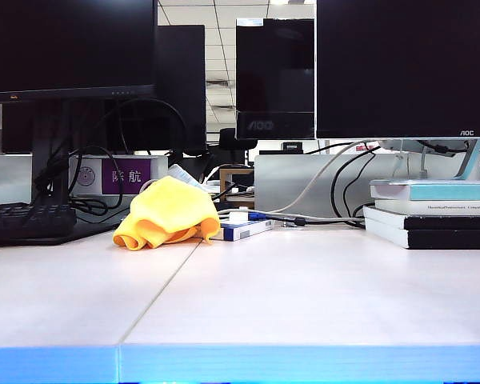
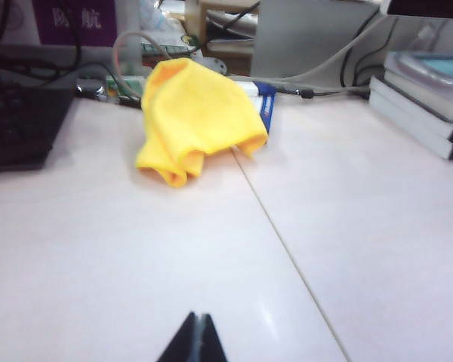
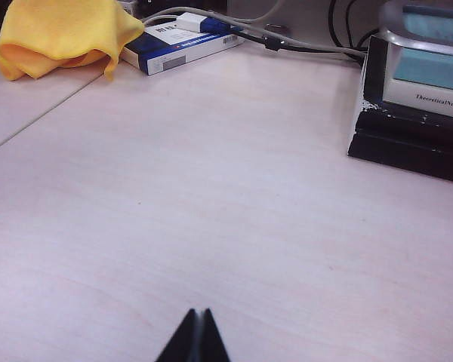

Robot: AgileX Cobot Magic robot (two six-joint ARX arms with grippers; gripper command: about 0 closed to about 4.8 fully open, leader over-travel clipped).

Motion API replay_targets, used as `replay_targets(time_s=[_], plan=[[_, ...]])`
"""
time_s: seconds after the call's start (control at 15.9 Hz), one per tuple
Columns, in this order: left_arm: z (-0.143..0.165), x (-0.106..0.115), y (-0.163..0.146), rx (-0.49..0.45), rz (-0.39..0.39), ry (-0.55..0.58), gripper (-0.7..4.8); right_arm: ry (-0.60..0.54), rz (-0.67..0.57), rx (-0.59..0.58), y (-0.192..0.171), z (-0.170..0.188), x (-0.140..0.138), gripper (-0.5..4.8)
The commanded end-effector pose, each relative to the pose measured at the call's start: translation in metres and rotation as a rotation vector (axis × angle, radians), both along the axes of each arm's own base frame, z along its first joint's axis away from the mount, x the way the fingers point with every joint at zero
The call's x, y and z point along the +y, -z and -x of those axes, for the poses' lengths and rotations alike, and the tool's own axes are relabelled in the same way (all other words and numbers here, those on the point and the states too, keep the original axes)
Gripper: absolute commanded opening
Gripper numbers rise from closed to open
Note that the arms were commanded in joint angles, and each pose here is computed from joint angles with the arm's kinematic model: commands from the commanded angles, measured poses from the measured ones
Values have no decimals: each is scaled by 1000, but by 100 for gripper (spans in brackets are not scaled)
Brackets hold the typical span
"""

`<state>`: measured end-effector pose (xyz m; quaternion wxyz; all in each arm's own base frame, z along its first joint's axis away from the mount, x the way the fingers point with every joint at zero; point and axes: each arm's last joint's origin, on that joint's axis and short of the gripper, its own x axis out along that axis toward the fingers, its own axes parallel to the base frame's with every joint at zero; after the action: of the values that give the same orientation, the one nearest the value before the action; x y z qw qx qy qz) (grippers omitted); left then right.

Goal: Wipe the table from back to front using the rag.

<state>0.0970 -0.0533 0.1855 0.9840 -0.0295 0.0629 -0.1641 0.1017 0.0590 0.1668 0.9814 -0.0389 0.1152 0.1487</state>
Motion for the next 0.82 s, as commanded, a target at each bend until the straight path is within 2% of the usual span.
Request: replay_targets(time_s=[0.06, 0.25, 0.44, 0.57, 0.63, 0.82], plan=[[0, 17, 11, -101, 48, -97, -6, 1, -15, -17, -3, 0, 0, -1], [2, 34, 18, -145, -11, -178, -6, -3, -16, -17, -3, 0, 0, -1], [0, 41, 24, -85, -41, -226, -6, -2, -11, -11, -3, 0, 0, -1], [2, 41, 38, 41, -124, -192, -6, -3, -12, -11, -3, 0, 0, -1], [2, 41, 37, 31, -160, -199, -6, -4, -12, -11, -3, 0, 0, -1], [2, 42, 37, 30, -178, -236, -6, -3, -12, -11, -3, 0, 0, -1]])
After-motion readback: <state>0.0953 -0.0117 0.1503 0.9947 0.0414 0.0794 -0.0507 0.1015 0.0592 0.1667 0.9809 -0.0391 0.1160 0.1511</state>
